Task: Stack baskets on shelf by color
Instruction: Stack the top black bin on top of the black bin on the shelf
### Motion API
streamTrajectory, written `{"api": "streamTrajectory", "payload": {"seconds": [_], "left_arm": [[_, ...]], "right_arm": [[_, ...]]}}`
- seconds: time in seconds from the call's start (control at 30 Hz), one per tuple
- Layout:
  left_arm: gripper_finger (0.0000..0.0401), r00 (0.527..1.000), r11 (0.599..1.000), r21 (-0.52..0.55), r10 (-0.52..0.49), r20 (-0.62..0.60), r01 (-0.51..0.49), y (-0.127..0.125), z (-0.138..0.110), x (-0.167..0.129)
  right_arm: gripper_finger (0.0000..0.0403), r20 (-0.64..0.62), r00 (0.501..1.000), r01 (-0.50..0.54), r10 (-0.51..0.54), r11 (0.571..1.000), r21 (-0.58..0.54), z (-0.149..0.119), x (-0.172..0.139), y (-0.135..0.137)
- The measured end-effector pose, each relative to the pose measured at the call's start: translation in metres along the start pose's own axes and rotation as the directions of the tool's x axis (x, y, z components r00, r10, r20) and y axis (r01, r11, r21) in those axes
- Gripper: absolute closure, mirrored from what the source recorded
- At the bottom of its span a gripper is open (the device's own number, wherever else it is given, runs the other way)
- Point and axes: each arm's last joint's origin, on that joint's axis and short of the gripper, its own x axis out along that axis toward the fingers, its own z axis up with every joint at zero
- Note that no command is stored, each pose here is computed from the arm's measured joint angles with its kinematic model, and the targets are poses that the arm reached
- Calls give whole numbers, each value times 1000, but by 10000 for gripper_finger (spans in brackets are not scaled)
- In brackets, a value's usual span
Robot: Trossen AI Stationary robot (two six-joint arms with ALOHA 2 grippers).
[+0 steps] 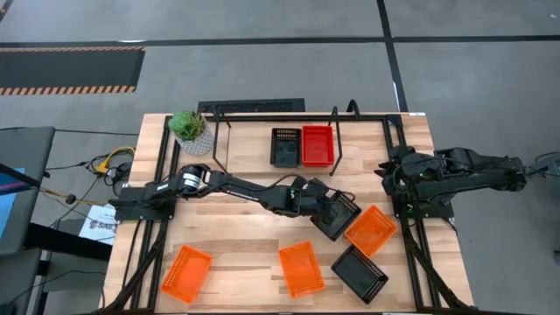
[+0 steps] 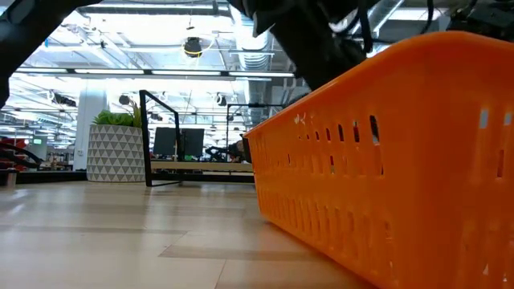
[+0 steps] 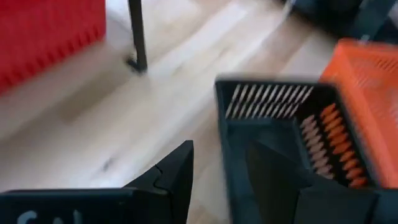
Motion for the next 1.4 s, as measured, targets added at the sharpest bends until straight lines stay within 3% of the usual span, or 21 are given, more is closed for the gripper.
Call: {"api": "streamTrajectory", "payload": {"seconds": [0.43,0.67,0.8,1.03,1.4], "left_arm": [[269,997,999,1,-47,-63,47,-1,-15,7],[272,979,993,-28,-115,-165,112,-1,-31,22],[297,982,995,-40,-101,-160,96,-1,-33,23],[393,983,993,-76,-106,-150,95,-1,-30,22],[401,978,975,-198,-137,-159,104,-7,-18,15]], "right_arm": [[243,0,1000,0,0,1000,0,0,0,0],[243,-1,1000,0,0,1000,-1,0,0,0],[243,0,1000,-1,1,1000,0,0,0,0],[243,-1,1000,0,0,1000,0,0,0,0],[243,-1,1000,0,0,1000,0,0,0,0]]}}
